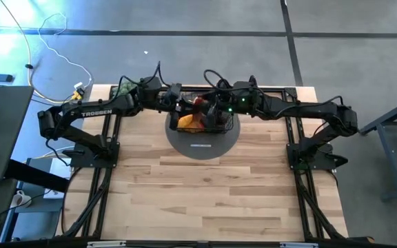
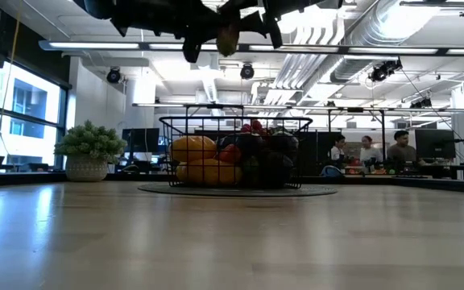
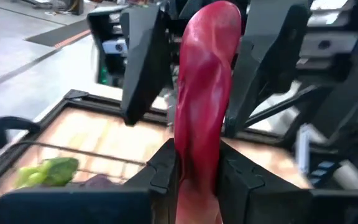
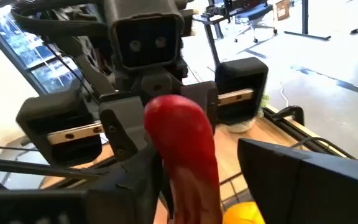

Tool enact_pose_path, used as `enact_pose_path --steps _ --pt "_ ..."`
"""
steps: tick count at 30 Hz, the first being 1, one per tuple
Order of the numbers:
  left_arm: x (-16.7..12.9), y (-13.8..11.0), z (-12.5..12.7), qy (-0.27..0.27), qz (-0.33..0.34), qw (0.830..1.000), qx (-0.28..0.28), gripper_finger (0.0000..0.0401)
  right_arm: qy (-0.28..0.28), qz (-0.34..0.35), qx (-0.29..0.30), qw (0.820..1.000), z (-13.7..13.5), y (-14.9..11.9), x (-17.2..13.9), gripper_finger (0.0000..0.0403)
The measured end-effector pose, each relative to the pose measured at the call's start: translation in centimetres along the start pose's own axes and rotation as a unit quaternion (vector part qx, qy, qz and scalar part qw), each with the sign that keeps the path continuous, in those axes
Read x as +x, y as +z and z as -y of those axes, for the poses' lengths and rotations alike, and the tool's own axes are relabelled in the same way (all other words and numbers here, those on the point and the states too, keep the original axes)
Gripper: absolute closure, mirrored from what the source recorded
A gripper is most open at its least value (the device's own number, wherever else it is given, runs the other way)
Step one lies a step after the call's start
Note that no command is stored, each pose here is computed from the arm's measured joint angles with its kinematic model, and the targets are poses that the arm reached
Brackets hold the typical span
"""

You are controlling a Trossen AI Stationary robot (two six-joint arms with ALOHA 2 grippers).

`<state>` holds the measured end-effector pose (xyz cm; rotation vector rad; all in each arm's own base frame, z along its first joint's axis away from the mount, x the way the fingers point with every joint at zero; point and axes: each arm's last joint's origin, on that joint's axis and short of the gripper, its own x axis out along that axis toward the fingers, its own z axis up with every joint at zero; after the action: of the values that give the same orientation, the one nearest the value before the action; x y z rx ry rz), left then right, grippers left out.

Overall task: Build produce basket
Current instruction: Put the red chili pepper into the wire basket

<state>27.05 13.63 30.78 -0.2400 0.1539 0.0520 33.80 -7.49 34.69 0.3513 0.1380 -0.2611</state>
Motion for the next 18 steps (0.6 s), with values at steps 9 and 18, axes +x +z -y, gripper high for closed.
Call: enact_pose_path --steps 9,18 --pt "-0.2 -1.6 -0.8 0.083 -0.079 0.99 0.084 0.0338 -0.029 0.017 0.003 0.999 1.5 1.4 -1.2 0.0179" --pt "-0.4 -1.9 -1.2 0.114 -0.119 0.946 0.278 0.0336 -0.044 0.032 0.007 0.998 2.7 2.3 -1.9 0.0178"
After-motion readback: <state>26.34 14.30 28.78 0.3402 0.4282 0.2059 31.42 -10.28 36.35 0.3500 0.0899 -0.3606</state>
